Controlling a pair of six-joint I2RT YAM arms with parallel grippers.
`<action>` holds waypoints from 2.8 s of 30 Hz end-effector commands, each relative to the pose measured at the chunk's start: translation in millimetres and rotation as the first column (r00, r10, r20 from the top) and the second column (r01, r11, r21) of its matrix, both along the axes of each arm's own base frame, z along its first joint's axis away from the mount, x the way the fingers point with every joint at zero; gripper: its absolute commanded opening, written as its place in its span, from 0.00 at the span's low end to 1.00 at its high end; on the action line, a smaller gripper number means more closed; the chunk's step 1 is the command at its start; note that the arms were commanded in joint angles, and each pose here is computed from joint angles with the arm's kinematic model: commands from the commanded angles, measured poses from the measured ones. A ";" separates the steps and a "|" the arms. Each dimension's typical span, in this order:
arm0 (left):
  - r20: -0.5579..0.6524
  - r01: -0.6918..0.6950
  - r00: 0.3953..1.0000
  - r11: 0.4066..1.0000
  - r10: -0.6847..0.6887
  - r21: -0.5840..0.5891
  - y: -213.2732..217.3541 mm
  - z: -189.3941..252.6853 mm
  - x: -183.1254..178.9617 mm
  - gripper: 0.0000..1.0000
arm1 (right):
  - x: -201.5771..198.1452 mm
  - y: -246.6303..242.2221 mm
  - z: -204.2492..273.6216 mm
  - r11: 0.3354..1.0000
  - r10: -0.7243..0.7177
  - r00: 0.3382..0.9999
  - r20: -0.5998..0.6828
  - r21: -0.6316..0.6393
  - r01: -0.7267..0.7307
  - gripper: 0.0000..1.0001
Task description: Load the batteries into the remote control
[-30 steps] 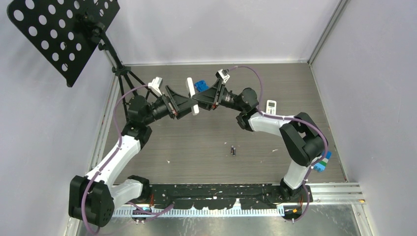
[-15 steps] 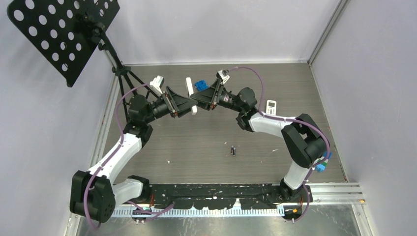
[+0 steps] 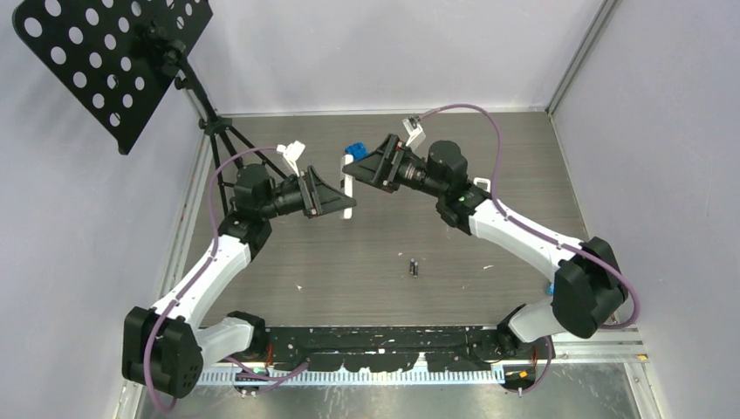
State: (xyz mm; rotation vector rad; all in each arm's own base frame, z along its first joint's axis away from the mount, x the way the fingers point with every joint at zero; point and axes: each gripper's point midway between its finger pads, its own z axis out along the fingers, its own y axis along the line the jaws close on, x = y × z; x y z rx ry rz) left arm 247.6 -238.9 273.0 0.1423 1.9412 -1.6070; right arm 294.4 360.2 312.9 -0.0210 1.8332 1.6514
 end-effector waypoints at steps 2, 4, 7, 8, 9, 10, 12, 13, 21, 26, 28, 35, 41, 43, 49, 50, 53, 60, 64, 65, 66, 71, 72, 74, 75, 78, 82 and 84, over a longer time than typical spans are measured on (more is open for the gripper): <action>0.162 0.033 0.985 0.992 -0.053 0.123 6.5 8.7 -9.7 0.00 | 11.6 -23.7 -21.9 0.944 -0.121 0.993 0.003 -0.308 0.116 0.87; 0.174 0.021 0.983 0.983 -0.054 0.182 10.8 2.4 -11.0 0.00 | 11.7 -27.4 -22.2 0.925 -0.137 0.990 0.005 -0.356 0.130 0.85; 0.233 0.002 0.970 0.962 -0.068 0.273 16.0 -2.3 -12.1 0.00 | 11.9 -28.0 -28.5 0.882 -0.145 0.989 0.012 -0.451 0.135 0.82; 0.239 -0.011 0.969 0.953 -0.065 0.302 18.0 -4.7 -11.1 0.00 | 11.6 -26.8 -30.9 0.870 -0.146 0.989 0.014 -0.475 0.135 0.80; 0.246 -0.021 0.967 0.944 -0.064 0.329 19.8 -5.9 -9.9 0.00 | 9.4 -23.8 -31.9 0.864 -0.138 0.990 0.010 -0.487 0.125 0.79; 0.255 -0.031 0.965 0.936 -0.064 0.351 21.2 -5.3 -8.6 0.00 | 8.1 -21.3 -32.3 0.863 -0.128 0.992 0.007 -0.492 0.115 0.77; 0.286 -0.054 0.956 0.921 -0.064 0.386 23.3 -1.8 -6.2 0.00 | 5.8 -16.0 -32.9 0.864 -0.110 0.994 -0.002 -0.495 0.095 0.74; 0.300 -0.065 0.952 0.914 -0.064 0.401 24.4 -2.6 -5.3 0.00 | 4.0 -13.7 -33.3 0.866 -0.099 0.995 -0.010 -0.494 0.081 0.72; 0.375 -0.047 0.918 0.905 -0.128 0.422 21.2 2.2 -15.2 0.00 | 1.6 0.3 -22.7 0.901 -0.069 0.997 -0.046 -0.432 0.043 0.43; 0.383 -0.047 0.918 0.931 -0.102 0.361 16.5 12.0 -17.5 0.36 | 3.3 9.0 11.0 0.972 -0.097 0.995 -0.033 -0.216 0.087 0.20; 0.379 -0.069 0.923 0.942 -0.064 0.327 15.8 16.9 -16.0 0.62 | 4.3 6.1 26.6 0.983 -0.126 0.992 -0.007 -0.132 0.124 0.17; 0.252 -0.245 0.946 0.958 0.202 0.150 20.7 50.7 4.8 1.00 | 3.1 -29.7 71.4 0.957 -0.288 0.952 0.105 0.060 0.283 0.12; 0.104 -0.211 0.971 0.975 0.217 -0.068 5.9 79.1 6.8 1.00 | -9.9 -55.1 99.6 0.919 -0.356 0.929 0.106 0.220 0.327 0.12; 0.083 -0.205 0.973 0.972 0.215 -0.115 3.8 85.5 7.7 1.00 | -14.0 -60.3 105.4 0.906 -0.361 0.928 0.090 0.270 0.326 0.12; 0.061 -0.109 0.989 0.943 0.135 -0.313 -3.9 119.8 -1.9 0.81 | -16.5 -58.2 107.1 0.893 -0.335 0.940 0.057 0.337 0.298 0.12; 0.060 -0.095 0.991 0.937 0.122 -0.335 -4.4 123.8 -3.5 0.78 | -15.8 -56.1 105.5 0.894 -0.328 0.943 0.053 0.339 0.292 0.12; 0.051 -0.058 0.995 0.925 0.083 -0.376 -5.8 131.3 -8.7 0.69 | -13.6 -52.6 101.6 0.894 -0.319 0.946 0.047 0.346 0.285 0.12; 0.063 -0.036 0.996 0.927 0.064 -0.374 -6.3 134.7 -13.5 0.35 | -8.3 -49.3 90.3 0.894 -0.323 0.946 0.035 0.338 0.293 0.12; 0.057 -0.062 0.995 0.951 0.083 -0.302 -7.9 117.0 -6.7 0.00 | -10.0 -46.5 81.0 0.914 -0.313 0.948 0.052 0.287 0.286 0.17; 0.066 -0.064 0.994 0.959 0.086 -0.276 -8.1 112.1 -5.6 0.00 | -11.2 -46.2 79.0 0.925 -0.308 0.948 0.074 0.255 0.281 0.24; 0.076 -0.066 0.993 0.968 0.087 -0.243 -8.0 106.7 -4.5 0.00 | -13.1 -46.1 75.9 0.939 -0.295 0.951 0.096 0.212 0.270 0.36; 0.138 -0.011 0.990 0.999 0.015 -0.030 -5.1 77.1 -11.1 0.00 | -35.8 -47.8 61.5 0.990 -0.132 0.953 0.273 -0.001 0.138 0.81; 0.152 0.020 0.988 1.000 -0.020 0.001 -4.7 74.3 -15.9 0.00 | -43.3 -46.0 56.1 0.994 -0.067 0.951 0.302 -0.061 0.090 0.82; 0.183 0.124 0.975 0.992 -0.128 0.034 -5.2 74.3 -32.1 0.00 | -56.6 -43.6 42.9 0.982 0.057 0.944 0.326 -0.187 0.006 0.82; 0.187 0.169 0.967 0.984 -0.175 0.046 -5.0 74.3 -39.7 0.00 | -60.9 -43.6 39.1 0.973 0.098 0.936 0.339 -0.229 -0.019 0.82; 0.205 0.240 0.945 0.966 -0.254 0.090 -2.3 72.8 -54.7 0.00 | -76.4 -44.8 25.6 0.948 0.216 0.915 0.342 -0.299 -0.111 0.81; 0.223 0.300 0.921 0.947 -0.320 0.118 1.0 69.8 -69.2 0.00 | -89.9 -43.6 24.5 0.937 0.290 0.885 0.364 -0.296 -0.186 0.73; 0.224 0.308 0.918 0.944 -0.328 0.117 1.7 69.4 -71.7 0.00 | -95.5 -42.1 24.6 0.932 0.321 0.874 0.364 -0.287 -0.223 0.66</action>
